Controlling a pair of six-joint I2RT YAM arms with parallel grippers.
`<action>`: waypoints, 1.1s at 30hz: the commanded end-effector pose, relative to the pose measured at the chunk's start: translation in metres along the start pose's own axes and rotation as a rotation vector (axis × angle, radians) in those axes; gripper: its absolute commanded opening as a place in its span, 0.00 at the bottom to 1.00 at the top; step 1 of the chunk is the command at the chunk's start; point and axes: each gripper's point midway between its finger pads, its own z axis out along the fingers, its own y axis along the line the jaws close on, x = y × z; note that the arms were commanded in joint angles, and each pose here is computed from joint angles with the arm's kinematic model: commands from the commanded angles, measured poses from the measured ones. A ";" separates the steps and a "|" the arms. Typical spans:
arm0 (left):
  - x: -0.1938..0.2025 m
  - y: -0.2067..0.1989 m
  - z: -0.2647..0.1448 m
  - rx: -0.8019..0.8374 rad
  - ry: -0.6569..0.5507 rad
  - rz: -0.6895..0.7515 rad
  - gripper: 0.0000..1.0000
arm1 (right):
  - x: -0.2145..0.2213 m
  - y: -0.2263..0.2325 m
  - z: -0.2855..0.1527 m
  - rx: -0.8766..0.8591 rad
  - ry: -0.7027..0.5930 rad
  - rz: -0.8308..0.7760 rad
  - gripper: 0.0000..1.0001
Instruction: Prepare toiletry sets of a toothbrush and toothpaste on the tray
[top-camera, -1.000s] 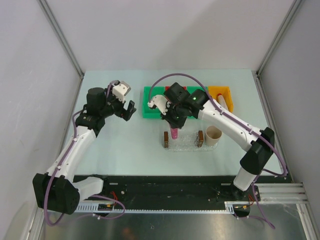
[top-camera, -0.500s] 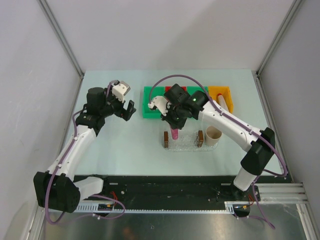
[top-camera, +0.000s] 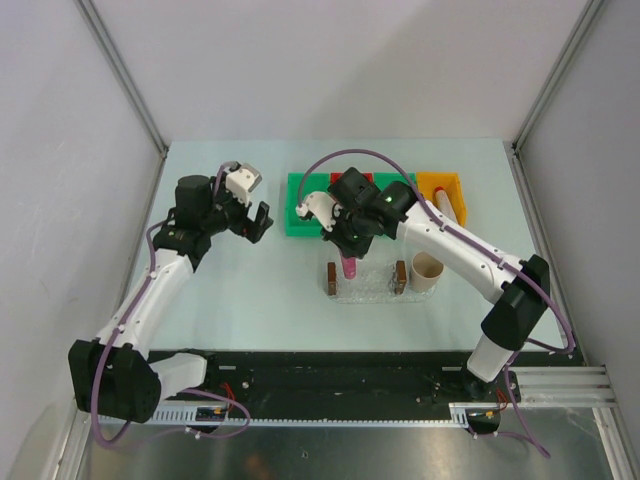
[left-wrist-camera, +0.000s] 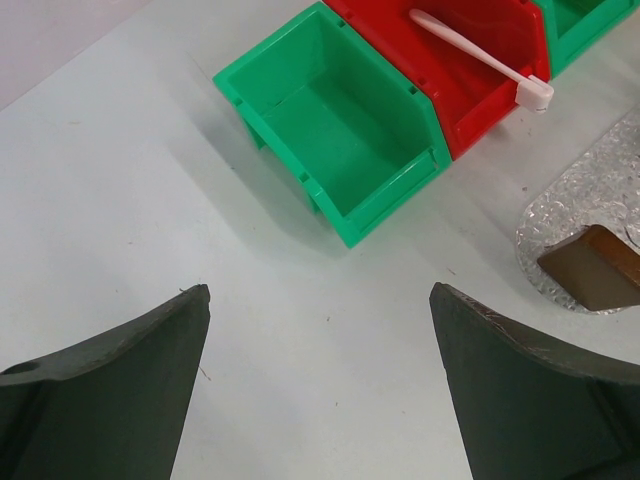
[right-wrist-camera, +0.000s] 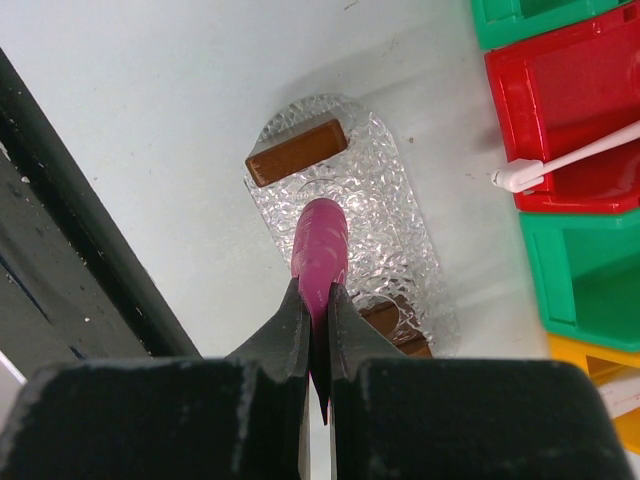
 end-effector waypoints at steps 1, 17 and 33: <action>-0.002 -0.001 0.001 0.010 -0.015 -0.038 0.95 | -0.023 -0.004 -0.024 0.032 -0.092 -0.019 0.00; 0.000 -0.003 0.003 0.025 -0.011 -0.052 0.95 | -0.022 0.000 -0.024 0.016 -0.092 -0.019 0.00; 0.003 -0.005 0.005 0.037 -0.005 -0.060 0.95 | -0.015 0.002 -0.010 0.004 -0.081 -0.023 0.00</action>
